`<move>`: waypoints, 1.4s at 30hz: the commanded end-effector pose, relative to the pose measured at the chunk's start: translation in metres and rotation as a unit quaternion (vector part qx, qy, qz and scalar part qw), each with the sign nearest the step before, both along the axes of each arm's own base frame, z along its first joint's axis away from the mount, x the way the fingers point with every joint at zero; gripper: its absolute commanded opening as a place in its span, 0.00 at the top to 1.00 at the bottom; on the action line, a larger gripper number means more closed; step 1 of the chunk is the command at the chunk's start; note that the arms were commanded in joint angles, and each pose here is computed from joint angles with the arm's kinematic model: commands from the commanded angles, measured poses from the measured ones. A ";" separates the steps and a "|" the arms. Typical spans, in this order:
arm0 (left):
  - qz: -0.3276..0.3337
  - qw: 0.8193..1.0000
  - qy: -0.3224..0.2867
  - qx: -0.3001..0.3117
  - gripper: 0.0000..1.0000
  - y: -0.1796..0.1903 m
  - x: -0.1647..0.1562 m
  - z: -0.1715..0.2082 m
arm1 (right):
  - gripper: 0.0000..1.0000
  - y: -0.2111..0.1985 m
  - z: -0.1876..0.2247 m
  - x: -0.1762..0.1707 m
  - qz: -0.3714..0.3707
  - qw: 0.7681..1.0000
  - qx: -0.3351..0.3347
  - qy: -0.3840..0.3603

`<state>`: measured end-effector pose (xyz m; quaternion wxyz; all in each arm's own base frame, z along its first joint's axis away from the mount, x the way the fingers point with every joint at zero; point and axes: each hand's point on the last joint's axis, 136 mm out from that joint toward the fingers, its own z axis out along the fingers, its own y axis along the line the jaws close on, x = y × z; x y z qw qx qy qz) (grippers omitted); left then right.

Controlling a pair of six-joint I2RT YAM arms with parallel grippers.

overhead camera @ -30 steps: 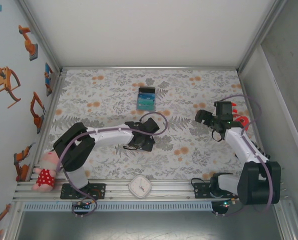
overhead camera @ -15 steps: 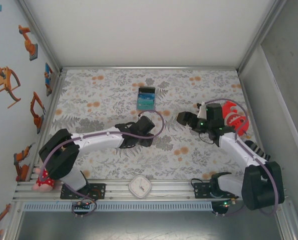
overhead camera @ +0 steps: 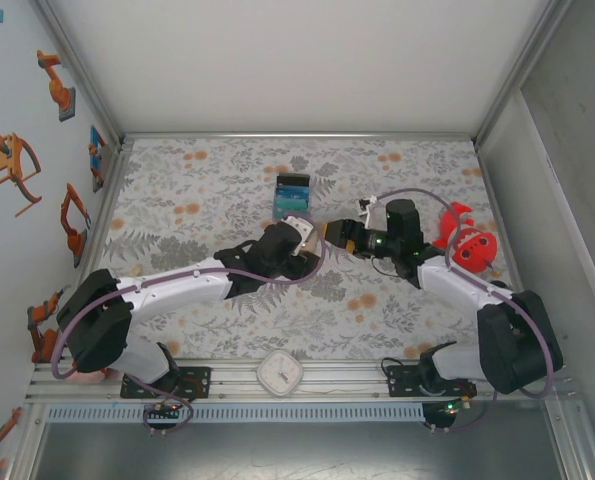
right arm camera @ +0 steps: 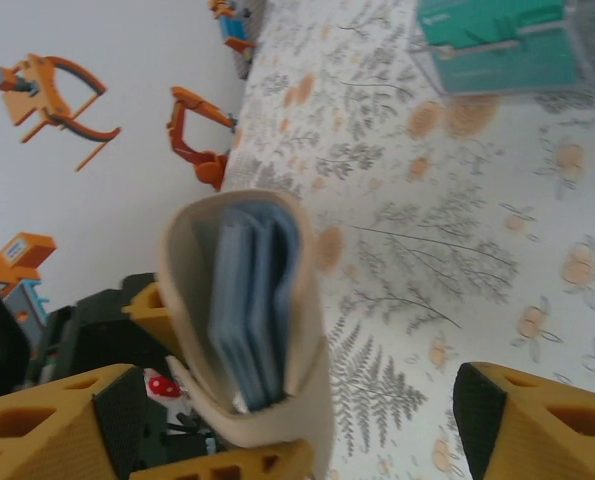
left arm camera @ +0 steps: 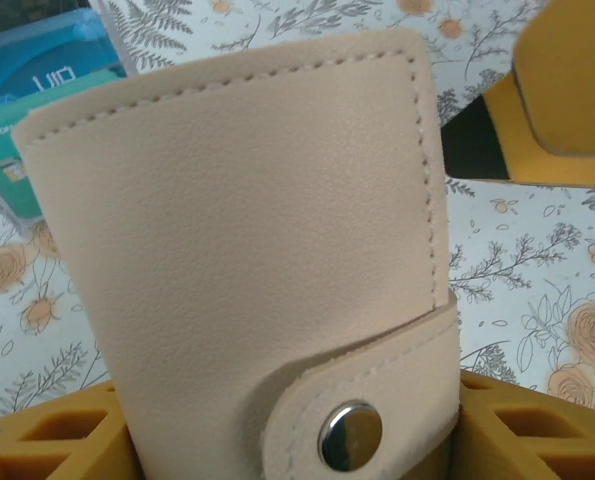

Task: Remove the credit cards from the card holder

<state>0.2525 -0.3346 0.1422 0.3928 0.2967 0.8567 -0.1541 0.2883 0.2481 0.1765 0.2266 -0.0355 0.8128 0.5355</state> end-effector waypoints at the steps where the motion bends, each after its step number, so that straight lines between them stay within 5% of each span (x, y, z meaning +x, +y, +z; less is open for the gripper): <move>1: -0.027 0.999 -0.028 -0.024 0.38 -0.014 0.002 0.021 | 0.20 0.013 0.034 0.002 0.022 0.998 0.032 -0.045; 15: -0.044 0.998 -0.029 -0.046 0.38 -0.025 0.001 0.030 | 0.34 0.033 0.026 0.009 0.036 0.998 0.023 -0.041; 19: -0.043 0.997 -0.032 -0.055 0.36 -0.026 0.001 0.034 | 0.57 0.035 0.023 0.012 0.034 0.999 0.018 -0.035; 21: -0.039 0.997 -0.038 -0.060 0.33 -0.023 0.001 0.037 | 0.78 0.034 0.021 0.013 0.027 0.999 0.014 -0.032; 24: -0.025 0.996 -0.047 -0.076 0.16 -0.017 0.001 0.048 | 1.00 0.032 0.022 0.016 0.017 0.999 0.011 -0.035; 27: -0.008 0.993 -0.051 -0.103 0.03 -0.007 -0.002 0.056 | 1.00 0.026 0.025 0.017 0.003 0.999 -0.005 -0.051; 42: 0.102 0.967 -0.030 -0.233 0.03 0.084 0.017 0.077 | 1.00 0.005 0.046 0.024 -0.015 0.992 -0.065 -0.109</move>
